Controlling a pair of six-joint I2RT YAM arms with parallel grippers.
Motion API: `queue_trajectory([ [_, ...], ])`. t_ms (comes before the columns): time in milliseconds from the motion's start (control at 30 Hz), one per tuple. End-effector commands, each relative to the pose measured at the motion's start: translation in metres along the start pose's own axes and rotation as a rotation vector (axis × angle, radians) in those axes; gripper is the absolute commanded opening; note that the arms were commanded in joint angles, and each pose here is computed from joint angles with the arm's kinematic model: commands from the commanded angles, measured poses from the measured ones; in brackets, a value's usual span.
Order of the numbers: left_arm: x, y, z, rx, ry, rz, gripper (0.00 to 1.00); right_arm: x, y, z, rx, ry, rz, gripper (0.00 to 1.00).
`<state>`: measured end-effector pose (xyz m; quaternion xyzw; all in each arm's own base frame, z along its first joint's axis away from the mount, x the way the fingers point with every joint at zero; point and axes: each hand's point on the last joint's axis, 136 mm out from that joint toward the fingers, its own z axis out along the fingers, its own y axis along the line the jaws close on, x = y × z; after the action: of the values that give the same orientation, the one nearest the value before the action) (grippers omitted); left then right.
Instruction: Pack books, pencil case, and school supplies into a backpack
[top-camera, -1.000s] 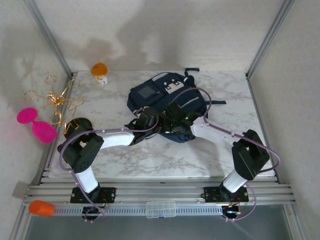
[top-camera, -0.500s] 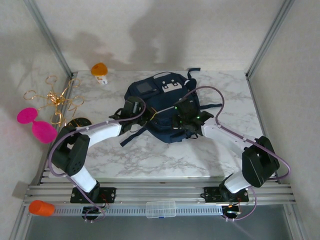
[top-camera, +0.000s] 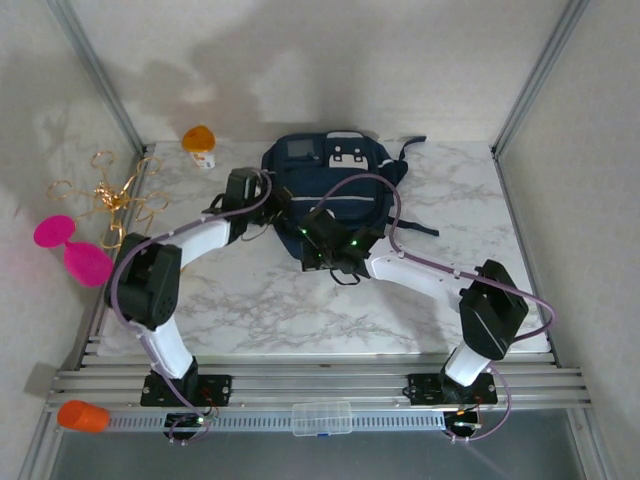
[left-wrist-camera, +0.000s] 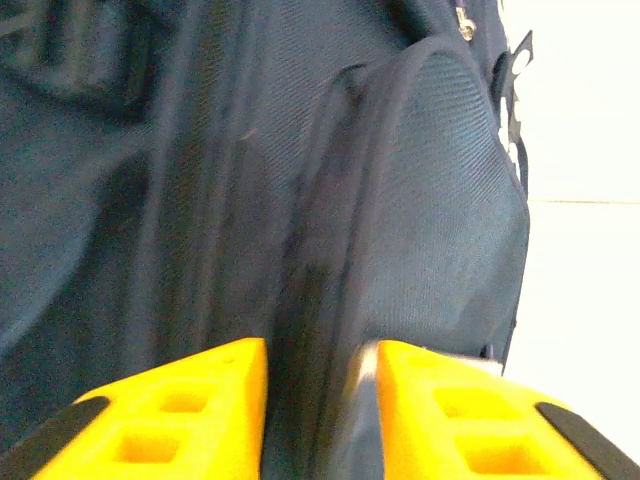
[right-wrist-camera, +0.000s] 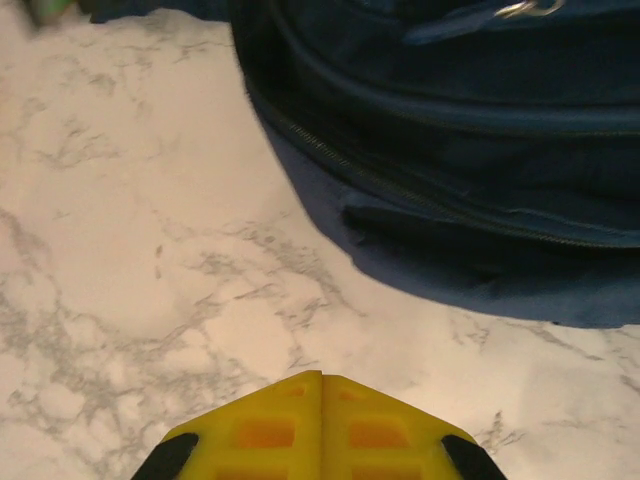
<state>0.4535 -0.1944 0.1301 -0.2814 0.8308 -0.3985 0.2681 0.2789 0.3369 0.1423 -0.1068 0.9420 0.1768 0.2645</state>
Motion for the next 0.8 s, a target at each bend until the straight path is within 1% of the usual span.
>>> queue_trajectory([
  [0,0.006,-0.017,-0.031,0.106,-0.051,-0.032,0.38,-0.01,-0.015,0.001,0.055,-0.024,0.017,0.0],
  [100,0.015,-0.014,-0.039,0.056,-0.061,-0.015,0.47,-0.025,-0.031,-0.006,0.055,-0.067,0.044,0.0],
  [200,0.015,-0.02,-0.041,0.048,-0.094,-0.012,0.51,-0.042,-0.05,-0.007,0.072,-0.087,0.047,0.01],
  [233,0.015,-0.021,-0.039,0.043,-0.095,-0.023,0.52,-0.046,-0.056,-0.006,0.079,-0.083,0.052,0.04],
  [300,0.016,-0.025,-0.031,0.046,-0.085,-0.044,0.54,-0.053,-0.058,-0.003,0.062,-0.084,0.045,0.22],
  [333,0.016,-0.025,-0.027,0.041,-0.085,-0.05,0.55,-0.055,-0.057,0.0,0.059,-0.084,0.044,0.25],
  [400,0.017,-0.026,-0.015,0.026,-0.082,-0.05,0.55,-0.06,-0.051,0.007,0.047,-0.076,0.05,0.36],
  [467,0.015,-0.019,-0.006,-0.008,-0.093,-0.067,0.55,-0.064,-0.044,0.015,0.028,-0.066,0.075,0.41],
  [533,0.011,-0.013,-0.001,-0.019,-0.118,-0.1,0.53,-0.065,-0.044,0.024,0.035,-0.06,0.144,0.46],
  [633,0.007,-0.016,0.004,0.001,-0.135,-0.118,0.51,-0.069,-0.042,0.038,0.052,-0.069,0.207,0.48],
  [733,0.003,-0.012,0.012,-0.028,-0.149,-0.131,0.46,-0.072,-0.046,0.05,0.11,-0.059,0.244,0.45],
  [767,0.003,-0.013,0.014,-0.025,-0.146,-0.136,0.44,-0.074,-0.044,0.054,0.105,-0.059,0.245,0.45],
])
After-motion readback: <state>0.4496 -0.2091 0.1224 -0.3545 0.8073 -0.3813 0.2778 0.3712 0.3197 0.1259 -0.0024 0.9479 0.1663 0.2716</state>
